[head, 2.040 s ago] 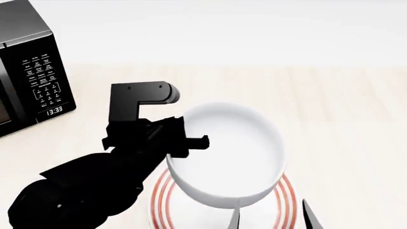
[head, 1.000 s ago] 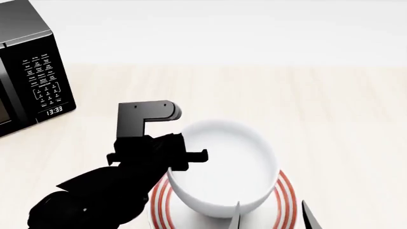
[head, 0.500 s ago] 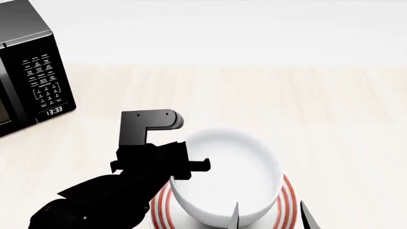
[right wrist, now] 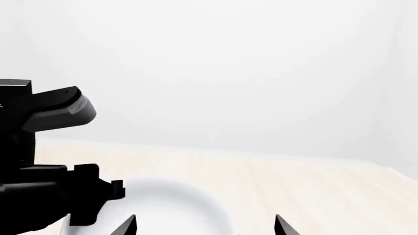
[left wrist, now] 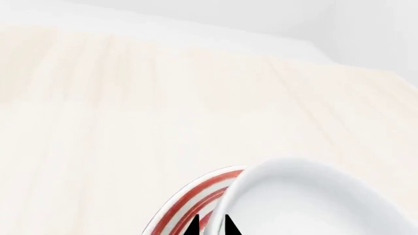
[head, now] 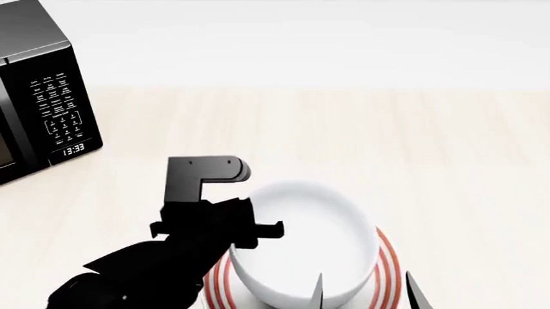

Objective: Pick up the white bowl and put it on the plate.

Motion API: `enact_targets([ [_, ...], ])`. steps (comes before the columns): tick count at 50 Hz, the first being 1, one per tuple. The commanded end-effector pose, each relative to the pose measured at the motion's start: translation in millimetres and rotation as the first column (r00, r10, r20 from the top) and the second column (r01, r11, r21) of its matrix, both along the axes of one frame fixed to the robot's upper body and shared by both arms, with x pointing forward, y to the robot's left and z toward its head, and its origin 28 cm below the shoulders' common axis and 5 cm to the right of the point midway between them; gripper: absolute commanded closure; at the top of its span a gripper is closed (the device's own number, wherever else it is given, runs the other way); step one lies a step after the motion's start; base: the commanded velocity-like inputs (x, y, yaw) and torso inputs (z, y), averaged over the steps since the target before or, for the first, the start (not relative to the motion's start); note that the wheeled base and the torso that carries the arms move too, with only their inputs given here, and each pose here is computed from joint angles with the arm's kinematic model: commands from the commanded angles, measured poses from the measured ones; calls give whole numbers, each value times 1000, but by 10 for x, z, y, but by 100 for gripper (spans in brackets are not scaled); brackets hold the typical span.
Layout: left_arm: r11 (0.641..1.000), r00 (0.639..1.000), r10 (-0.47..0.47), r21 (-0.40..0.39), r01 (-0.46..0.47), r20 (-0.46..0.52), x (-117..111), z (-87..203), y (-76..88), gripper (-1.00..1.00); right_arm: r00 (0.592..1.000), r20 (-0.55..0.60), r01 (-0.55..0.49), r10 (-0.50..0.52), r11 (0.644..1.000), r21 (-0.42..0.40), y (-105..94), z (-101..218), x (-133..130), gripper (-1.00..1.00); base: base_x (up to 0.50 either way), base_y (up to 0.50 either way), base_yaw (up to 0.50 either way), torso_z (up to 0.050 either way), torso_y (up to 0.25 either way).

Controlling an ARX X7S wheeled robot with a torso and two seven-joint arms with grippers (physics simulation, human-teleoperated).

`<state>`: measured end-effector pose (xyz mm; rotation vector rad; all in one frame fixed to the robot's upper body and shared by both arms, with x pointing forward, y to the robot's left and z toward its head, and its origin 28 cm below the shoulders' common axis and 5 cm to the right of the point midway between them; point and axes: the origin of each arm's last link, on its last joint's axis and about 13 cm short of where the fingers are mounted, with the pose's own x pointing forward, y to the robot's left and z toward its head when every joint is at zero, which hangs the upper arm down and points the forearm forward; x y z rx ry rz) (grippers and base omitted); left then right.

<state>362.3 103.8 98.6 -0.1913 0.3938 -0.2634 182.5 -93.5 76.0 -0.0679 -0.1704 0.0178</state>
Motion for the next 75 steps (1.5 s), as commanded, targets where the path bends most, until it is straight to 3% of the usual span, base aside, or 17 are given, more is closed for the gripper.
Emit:
enact_targets([
  [1, 1000, 1000, -19, -4, 19, 14, 3, 1, -36, 100, 1000, 0, 0, 0, 1000, 0, -2, -1, 2, -100, 0, 0, 0, 0, 0],
  [28, 999, 1000, -15, 29, 15, 3, 24, -127, -37, 100, 1000, -4, -4, 4, 1000, 0, -2, -18, 2, -100, 0, 0, 0, 0, 0],
  [29, 999, 1000, -14, 35, 14, 10, 25, -132, -32, -100, 1000, -4, -4, 4, 1000, -1, -2, -20, 1, -100, 0, 0, 0, 0, 0],
  [42, 997, 999, -14, 79, 10, 53, 5, -127, 28, -100, 1000, -7, -9, 9, 1000, -1, 9, -25, 3, -100, 0, 0, 0, 0, 0],
  [50, 990, 981, 12, 137, -39, 195, -30, 52, 109, -100, 1000, -4, -7, 7, 1000, -1, 7, -14, 3, -100, 0, 0, 0, 0, 0],
  [60, 977, 903, 60, 159, -140, 425, -293, 288, 345, -100, 999, 40, 25, -25, 1000, 2, -38, 118, -21, -100, 0, 0, 0, 0, 0],
  [71, 956, 799, 115, 151, -249, 590, -694, 404, 589, -100, 993, 102, 58, -56, 998, -16, -76, 293, -77, -100, 0, 0, 0, 0, 0],
  [72, 949, 771, 111, 163, -268, 627, -756, 422, 625, -100, 992, 115, 61, -58, 998, -21, -79, 334, -91, -100, 0, 0, 0, 0, 0],
  [75, 948, 760, 123, 150, -280, 638, -879, 461, 685, -100, 989, 132, 68, -65, 997, -24, -90, 378, -113, -100, 0, 0, 0, 0, 0],
])
